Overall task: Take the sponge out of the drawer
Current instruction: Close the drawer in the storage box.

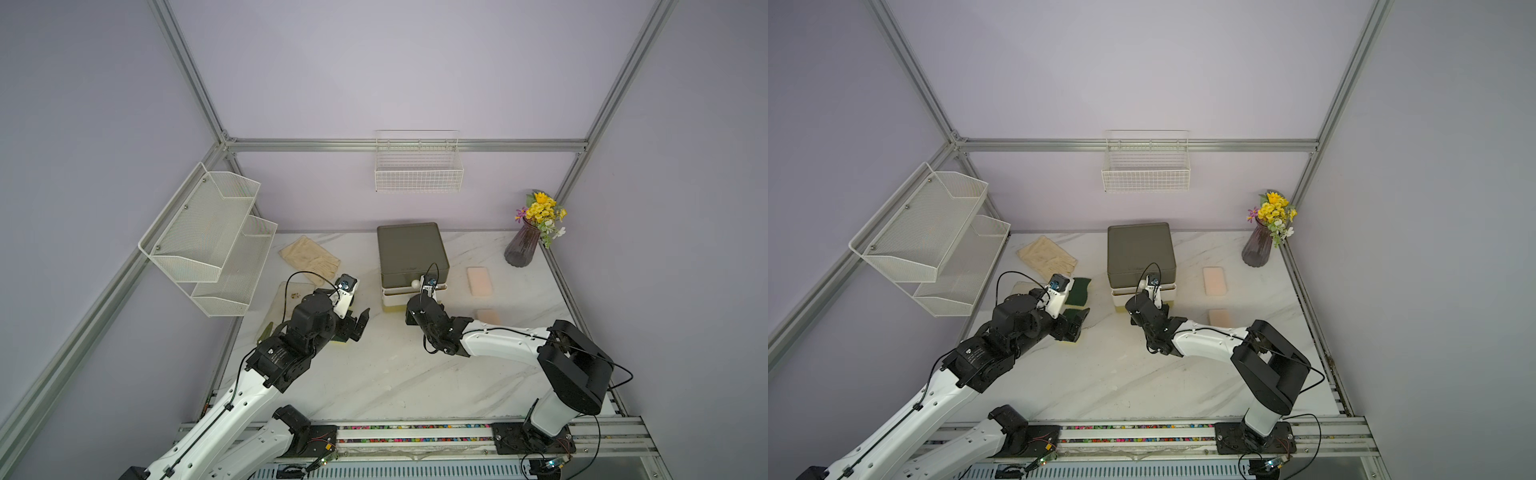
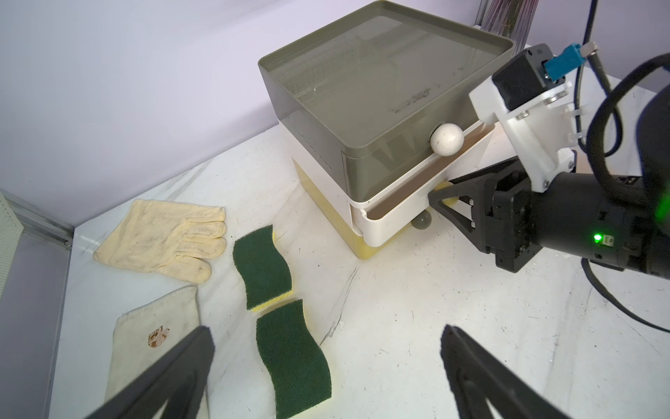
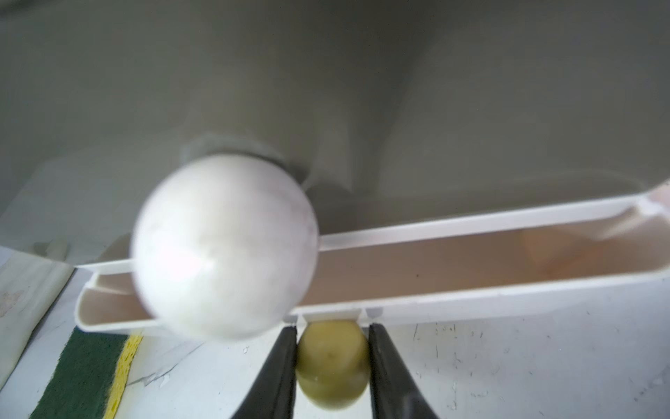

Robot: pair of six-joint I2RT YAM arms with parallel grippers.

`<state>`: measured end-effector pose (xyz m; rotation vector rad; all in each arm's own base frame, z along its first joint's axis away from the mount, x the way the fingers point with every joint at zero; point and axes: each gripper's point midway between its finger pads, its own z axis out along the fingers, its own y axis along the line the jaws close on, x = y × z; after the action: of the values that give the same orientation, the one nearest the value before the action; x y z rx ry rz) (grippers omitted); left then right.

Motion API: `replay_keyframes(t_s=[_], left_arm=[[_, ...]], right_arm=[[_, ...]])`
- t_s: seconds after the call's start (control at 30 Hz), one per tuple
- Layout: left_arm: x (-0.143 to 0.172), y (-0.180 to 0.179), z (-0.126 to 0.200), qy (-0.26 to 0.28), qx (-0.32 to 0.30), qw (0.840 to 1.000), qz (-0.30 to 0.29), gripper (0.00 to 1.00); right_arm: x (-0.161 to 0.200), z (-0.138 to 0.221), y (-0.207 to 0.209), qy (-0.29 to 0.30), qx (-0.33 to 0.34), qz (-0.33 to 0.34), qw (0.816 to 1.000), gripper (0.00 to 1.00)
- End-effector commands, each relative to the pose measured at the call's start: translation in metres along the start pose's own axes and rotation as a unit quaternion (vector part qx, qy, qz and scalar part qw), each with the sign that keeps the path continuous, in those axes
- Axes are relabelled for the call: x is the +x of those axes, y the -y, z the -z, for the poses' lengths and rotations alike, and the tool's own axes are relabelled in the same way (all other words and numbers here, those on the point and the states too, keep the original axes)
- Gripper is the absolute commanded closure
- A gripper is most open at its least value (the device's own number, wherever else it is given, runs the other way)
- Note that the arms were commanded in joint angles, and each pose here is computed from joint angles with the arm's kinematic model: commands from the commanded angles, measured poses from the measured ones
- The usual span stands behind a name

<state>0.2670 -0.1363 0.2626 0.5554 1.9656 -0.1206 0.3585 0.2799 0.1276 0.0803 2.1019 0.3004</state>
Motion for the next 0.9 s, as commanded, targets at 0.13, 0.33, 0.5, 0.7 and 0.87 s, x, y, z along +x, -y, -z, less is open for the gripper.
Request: replay_keyframes(t_s=[0.13,0.33,0.5,0.7,0.87], left_arm=[[-0.009,-0.001,0.001,0.021,0.002,1.0,0.014,0.0],[-0.009,-0.001,0.001,0.021,0.003,1.0,0.014,0.0],[-0.01,0.0,0.001,0.023,0.005,1.0,0.015,0.0],[-0.011,-0.001,0.002,0.025,0.005,1.0,0.015,0.0],[-0.011,-0.001,0.004,0.027,0.004,1.0,0.015,0.0]], right_arm=[[-0.033,-0.008,0.016,0.09,0.033,-0.024,0.995,0.84],[-0.025,-0.018,0.012,0.093,0.026,-0.014,0.995,0.81],[-0.017,-0.034,0.007,0.076,0.031,-0.002,0.997,0.78],[-0.012,-0.053,0.006,0.059,0.028,-0.011,0.998,0.76],[-0.012,-0.064,0.001,0.052,0.018,-0.018,0.998,0.74]])
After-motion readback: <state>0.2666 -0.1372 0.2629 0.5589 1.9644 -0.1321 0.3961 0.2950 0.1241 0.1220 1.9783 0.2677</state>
